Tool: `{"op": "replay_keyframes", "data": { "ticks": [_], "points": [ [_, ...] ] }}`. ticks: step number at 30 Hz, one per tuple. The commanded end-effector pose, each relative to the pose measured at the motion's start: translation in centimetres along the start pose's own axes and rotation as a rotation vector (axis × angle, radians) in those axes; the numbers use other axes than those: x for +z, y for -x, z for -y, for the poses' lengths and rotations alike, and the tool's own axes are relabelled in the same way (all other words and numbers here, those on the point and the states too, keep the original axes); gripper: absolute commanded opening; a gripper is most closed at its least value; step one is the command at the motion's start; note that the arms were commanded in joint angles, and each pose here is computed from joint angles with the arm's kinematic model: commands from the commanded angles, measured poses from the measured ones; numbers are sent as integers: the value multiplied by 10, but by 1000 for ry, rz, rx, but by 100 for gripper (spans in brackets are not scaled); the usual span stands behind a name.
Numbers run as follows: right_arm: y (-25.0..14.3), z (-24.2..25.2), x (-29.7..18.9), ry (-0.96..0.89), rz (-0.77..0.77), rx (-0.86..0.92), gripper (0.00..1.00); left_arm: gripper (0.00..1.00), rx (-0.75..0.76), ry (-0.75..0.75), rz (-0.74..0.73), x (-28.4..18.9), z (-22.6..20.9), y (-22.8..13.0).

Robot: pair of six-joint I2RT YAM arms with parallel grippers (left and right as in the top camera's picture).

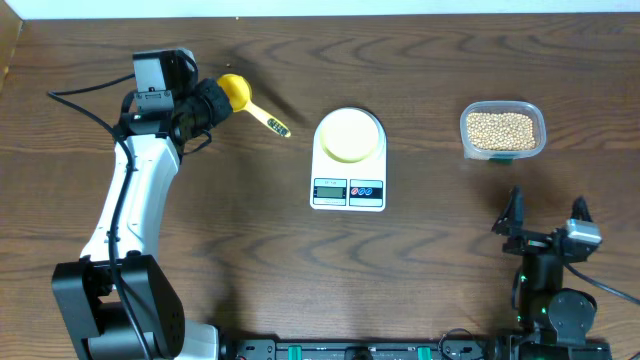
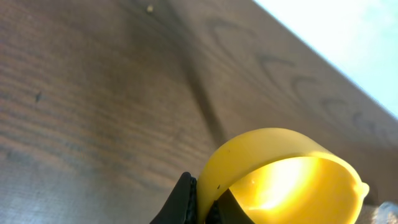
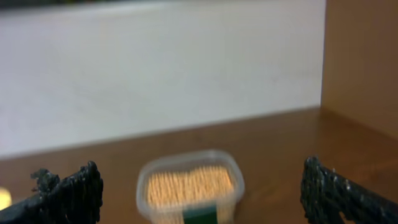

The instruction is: Scoop item into bowl and weigh 50g on scale

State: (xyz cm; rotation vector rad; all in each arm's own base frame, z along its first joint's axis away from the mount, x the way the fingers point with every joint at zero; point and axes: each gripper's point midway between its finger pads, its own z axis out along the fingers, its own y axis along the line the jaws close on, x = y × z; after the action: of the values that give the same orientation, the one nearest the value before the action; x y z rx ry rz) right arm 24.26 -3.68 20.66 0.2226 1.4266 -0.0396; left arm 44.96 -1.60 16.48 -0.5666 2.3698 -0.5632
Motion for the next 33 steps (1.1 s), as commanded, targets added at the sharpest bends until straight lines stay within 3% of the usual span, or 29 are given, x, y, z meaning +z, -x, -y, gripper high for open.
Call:
{"op": "replay_keyframes", "data": {
  "ticks": [1,7,12,21,27,33],
  "points": [
    [16,7,1,-41,45,42,99,7,-41,-10,45,-5,4,10],
    [34,12,12,-99,2,43,99,7,-16,-46,116,-7,13,28],
    [43,5,42,-96,-104,28,99,7,-45,28,192,-9,1,42],
    [67,-38,135,78,-202,22,99,7,-60,34,209,-10,0,46],
    [44,-79,198,282,-326,65,99,7,-60,34,209,-10,0,45],
    [2,-125,238,445,-477,260,99,7,-82,64,230,-11,-6,49]
  ]
}}
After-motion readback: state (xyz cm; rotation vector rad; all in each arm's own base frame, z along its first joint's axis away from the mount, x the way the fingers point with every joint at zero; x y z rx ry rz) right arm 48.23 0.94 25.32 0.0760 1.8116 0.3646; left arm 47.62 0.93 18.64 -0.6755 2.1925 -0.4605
